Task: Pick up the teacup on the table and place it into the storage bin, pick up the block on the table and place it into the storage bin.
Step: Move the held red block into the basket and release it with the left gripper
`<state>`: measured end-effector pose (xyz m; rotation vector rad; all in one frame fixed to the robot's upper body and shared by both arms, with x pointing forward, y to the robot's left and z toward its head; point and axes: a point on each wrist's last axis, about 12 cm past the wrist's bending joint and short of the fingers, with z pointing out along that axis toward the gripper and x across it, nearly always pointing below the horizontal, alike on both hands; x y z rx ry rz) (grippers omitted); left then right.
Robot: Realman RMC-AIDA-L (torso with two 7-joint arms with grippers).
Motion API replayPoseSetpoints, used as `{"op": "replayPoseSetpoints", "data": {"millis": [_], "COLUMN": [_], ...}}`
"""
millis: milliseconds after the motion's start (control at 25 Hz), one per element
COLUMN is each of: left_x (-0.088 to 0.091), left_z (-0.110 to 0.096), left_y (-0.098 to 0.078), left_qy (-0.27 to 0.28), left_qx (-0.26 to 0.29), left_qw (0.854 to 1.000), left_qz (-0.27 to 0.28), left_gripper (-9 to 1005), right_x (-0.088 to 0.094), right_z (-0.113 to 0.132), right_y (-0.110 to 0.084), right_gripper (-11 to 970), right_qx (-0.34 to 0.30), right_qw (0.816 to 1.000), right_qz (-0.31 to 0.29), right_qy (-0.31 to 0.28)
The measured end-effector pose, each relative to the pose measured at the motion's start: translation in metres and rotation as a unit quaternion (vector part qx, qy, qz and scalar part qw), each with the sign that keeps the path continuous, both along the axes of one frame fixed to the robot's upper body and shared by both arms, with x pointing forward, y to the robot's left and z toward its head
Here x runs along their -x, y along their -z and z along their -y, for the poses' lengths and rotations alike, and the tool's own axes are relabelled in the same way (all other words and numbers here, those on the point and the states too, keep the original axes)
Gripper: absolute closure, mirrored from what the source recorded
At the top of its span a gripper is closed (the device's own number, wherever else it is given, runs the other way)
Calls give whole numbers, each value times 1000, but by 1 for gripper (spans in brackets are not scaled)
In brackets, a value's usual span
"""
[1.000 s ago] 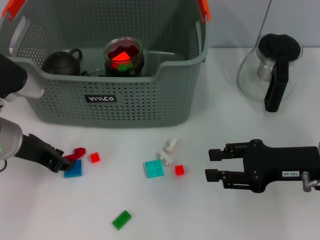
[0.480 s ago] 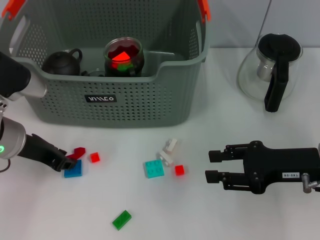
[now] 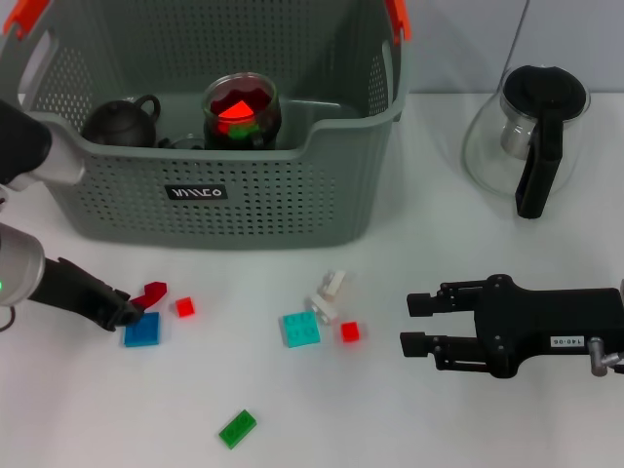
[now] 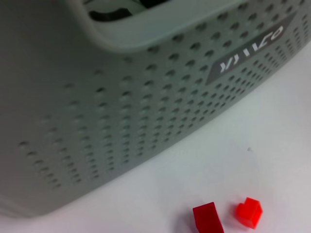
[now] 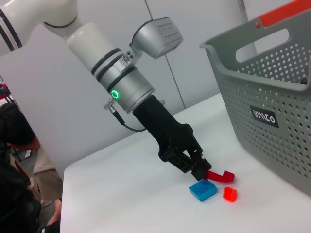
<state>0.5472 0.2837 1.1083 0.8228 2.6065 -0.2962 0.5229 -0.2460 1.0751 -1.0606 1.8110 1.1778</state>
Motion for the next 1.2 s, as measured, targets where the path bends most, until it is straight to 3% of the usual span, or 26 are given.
{"op": "replayPoseSetpoints", "data": {"millis": [160,360,480,600,640,760,840,920,1000,1200], "left_x": [6,22,31,27,22,12,-7,-15,-30,-68], "left_z": [-11,-31,-37,-38,-36,-34,-33,-31,-26,-6], "left_y": [-19,-44,-54,-64,-69,-80,-96,-101,-112,-136], "left_qy": [12,91,159,184,179,151,92,76,59,21], "left_qx": [16,102,190,294,344,399,421,413,384,255], "left_qw": [1000,990,969,938,921,901,895,899,913,960], "left_qz": [-4,-15,-23,13,38,77,118,124,127,116], "left_gripper": [788,789,790,790,790,789,789,789,789,789], "right_x": [-1,-2,-2,-1,-1,0,0,0,1,0], "right_z": [-1,-2,-2,-1,-1,-1,-1,-2,-2,-2], "right_y": [-1,-2,-1,-1,-1,-1,0,0,0,0], "right_gripper": [382,381,381,381,381,381,381,381,381,381], "right_qx": [0,0,0,0,0,-1,-2,-2,-2,-3], "right_qw": [1000,1000,1000,1000,1000,1000,1000,1000,1000,1000], "right_qz": [1,3,3,2,1,1,0,0,-1,0], "right_qy": [-1,-2,-2,-2,-2,-2,-3,-3,-3,-3]}}
